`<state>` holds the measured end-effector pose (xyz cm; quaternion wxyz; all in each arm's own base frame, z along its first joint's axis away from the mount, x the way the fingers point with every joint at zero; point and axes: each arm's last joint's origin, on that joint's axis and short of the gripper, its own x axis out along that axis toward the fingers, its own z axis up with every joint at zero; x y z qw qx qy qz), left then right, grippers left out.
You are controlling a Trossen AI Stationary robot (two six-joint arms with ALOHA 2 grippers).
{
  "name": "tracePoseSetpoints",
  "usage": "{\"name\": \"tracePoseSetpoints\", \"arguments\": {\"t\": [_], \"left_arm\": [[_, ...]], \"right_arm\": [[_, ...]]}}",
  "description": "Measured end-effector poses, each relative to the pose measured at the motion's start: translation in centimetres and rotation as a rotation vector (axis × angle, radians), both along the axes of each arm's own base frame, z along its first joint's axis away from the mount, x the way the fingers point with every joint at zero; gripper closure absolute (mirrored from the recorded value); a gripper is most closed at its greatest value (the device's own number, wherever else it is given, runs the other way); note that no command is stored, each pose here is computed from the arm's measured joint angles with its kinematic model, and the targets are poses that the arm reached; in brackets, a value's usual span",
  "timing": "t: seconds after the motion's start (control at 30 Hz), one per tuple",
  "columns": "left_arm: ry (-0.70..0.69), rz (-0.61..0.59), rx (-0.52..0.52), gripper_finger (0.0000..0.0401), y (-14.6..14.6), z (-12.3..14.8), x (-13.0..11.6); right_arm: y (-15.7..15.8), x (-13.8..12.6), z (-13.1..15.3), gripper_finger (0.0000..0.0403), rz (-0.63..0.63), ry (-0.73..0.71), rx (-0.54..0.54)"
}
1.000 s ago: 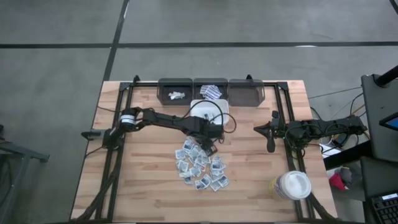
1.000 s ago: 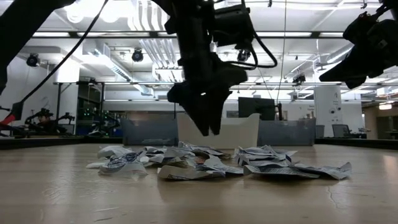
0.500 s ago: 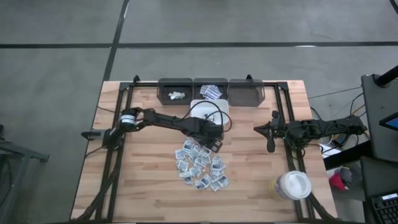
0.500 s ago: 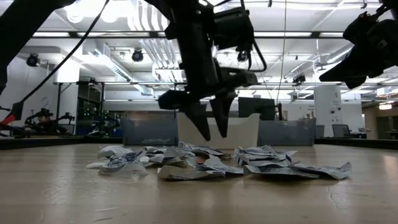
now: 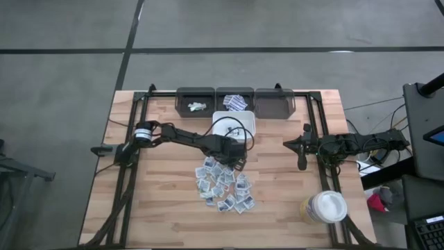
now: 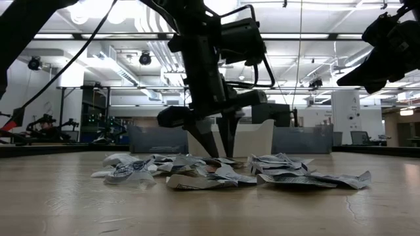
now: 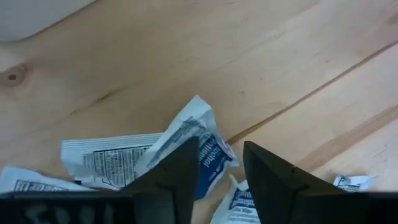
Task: Pick & Place First Aid Supplies
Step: Put the blue alcohol pad into the white bin
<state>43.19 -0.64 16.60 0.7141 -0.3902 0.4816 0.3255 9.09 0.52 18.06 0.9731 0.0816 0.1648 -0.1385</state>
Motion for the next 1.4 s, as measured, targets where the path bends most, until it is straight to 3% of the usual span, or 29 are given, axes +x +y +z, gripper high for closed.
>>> {"name": "tracePoseSetpoints", "arguments": {"t": [0.53,0.67,0.8,1.0,1.1,1.2,1.27,1.4], "left_arm": [[-0.055,-0.121,0.044,0.0391,-0.8,0.7,0.7],[-0.079,-0.19,0.067,0.0397,-0.9,1.7,1.2],[-0.129,-0.397,0.07,0.04,-1.3,3.4,1.9],[-0.287,-0.906,0.025,0.04,-3.0,6.1,2.8],[-0.333,-1.053,0.14,0.0401,-4.0,7.4,3.1],[-0.318,-1.029,0.337,0.0401,-4.4,9.2,3.6],[-0.272,-0.943,0.512,0.0401,-4.5,10.5,3.9],[-0.175,-0.628,0.832,0.0401,-3.9,13.2,4.0]], "right_arm": [[0.0,0.0,0.0,0.0385,0.0,0.0,0.001],[0.0,0.0,0.0,0.0385,-0.001,-0.001,0.003],[0.0,0.0,0.0,0.0385,-0.001,-0.001,0.003],[0.0,0.0,0.0,0.0385,-0.001,-0.001,0.003],[0.0,0.0,0.0,0.0385,-0.001,-0.001,0.003],[0.0,0.0,0.0,0.0385,-0.001,-0.001,0.003],[0.0,0.0,0.0,0.0385,0.0,0.0,0.0],[0.0,0.0,0.0,0.0385,0.0,0.0,0.0]]}}
